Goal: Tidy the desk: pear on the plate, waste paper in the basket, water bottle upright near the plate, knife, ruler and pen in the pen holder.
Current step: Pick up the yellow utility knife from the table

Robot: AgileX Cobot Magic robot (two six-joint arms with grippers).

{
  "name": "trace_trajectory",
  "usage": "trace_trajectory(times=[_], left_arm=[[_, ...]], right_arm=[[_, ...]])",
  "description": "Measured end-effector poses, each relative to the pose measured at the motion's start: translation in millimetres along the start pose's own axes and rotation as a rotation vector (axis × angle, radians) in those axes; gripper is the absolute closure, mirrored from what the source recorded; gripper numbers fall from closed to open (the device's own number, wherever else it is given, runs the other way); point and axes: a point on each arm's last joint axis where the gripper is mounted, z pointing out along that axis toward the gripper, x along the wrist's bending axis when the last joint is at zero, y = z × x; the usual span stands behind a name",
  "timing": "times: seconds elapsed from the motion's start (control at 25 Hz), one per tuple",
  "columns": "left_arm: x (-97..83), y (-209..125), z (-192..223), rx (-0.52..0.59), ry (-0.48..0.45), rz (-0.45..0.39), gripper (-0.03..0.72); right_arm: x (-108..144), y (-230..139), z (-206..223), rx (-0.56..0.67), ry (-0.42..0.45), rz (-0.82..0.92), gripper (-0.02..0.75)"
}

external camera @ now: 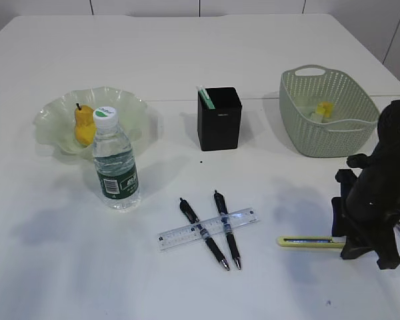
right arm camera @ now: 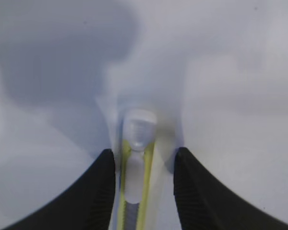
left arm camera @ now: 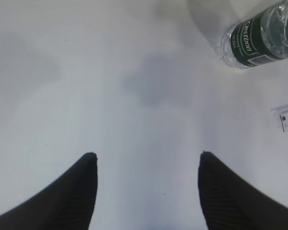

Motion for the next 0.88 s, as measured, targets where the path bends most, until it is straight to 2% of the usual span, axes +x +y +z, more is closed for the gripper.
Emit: trace_trajectory(times=[0.48,0.72,0.88], left_arm=[[0.0,0.2,0.0,-0.002,0.0,0.0,0.221],[0.1,1.2,0.0,-0.014,0.001,0.0,0.221],[0.1,1.7,0.0,-0.018,0.001,0.0,0.221]], right_arm=[[0.9,0.0,4.0,0.0,-0.009,0.002,0.442],[0.9,0.0,4.5,-0.001,-0.01,-0.005,0.575],[1.2,-0.1,4.3,0.0,-0.009,-0.032,0.61]])
